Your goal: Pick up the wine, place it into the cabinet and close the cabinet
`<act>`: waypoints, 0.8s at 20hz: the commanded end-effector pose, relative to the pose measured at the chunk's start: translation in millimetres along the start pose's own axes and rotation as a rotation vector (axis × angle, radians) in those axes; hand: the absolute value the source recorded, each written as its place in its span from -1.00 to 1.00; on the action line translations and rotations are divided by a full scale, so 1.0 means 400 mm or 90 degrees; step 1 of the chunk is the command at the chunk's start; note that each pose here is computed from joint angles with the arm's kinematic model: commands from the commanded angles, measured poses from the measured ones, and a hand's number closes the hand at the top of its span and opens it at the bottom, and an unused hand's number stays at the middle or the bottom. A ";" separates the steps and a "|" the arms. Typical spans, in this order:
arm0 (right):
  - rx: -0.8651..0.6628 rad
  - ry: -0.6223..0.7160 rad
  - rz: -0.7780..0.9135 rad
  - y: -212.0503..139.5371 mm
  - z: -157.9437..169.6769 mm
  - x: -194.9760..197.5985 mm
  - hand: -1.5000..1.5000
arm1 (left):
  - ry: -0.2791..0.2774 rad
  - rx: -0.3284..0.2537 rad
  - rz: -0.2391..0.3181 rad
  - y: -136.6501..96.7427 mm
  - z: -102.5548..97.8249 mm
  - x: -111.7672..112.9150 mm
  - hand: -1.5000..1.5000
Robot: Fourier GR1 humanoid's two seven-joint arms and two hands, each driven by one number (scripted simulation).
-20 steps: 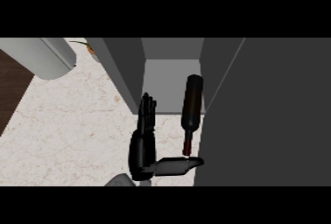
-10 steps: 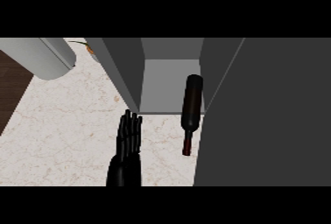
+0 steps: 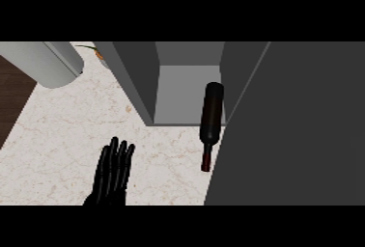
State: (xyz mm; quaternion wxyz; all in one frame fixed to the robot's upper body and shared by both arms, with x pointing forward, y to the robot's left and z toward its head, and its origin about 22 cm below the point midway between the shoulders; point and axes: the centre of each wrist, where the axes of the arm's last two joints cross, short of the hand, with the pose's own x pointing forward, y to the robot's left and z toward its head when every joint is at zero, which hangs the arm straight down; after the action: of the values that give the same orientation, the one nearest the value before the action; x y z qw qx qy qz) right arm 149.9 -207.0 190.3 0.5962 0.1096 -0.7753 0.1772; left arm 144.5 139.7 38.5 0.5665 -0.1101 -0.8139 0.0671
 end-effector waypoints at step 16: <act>0.231 0.043 -0.125 0.118 0.071 0.027 1.00 | -0.035 0.034 -0.020 0.234 0.015 0.121 -1.00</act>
State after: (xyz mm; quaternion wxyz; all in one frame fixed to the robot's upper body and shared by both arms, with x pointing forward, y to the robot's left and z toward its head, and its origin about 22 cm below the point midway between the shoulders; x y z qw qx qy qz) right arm 134.0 -174.9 171.2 0.6463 0.2232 -0.6946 0.2237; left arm 134.9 221.0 60.0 0.5492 -0.0875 -0.8276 0.0754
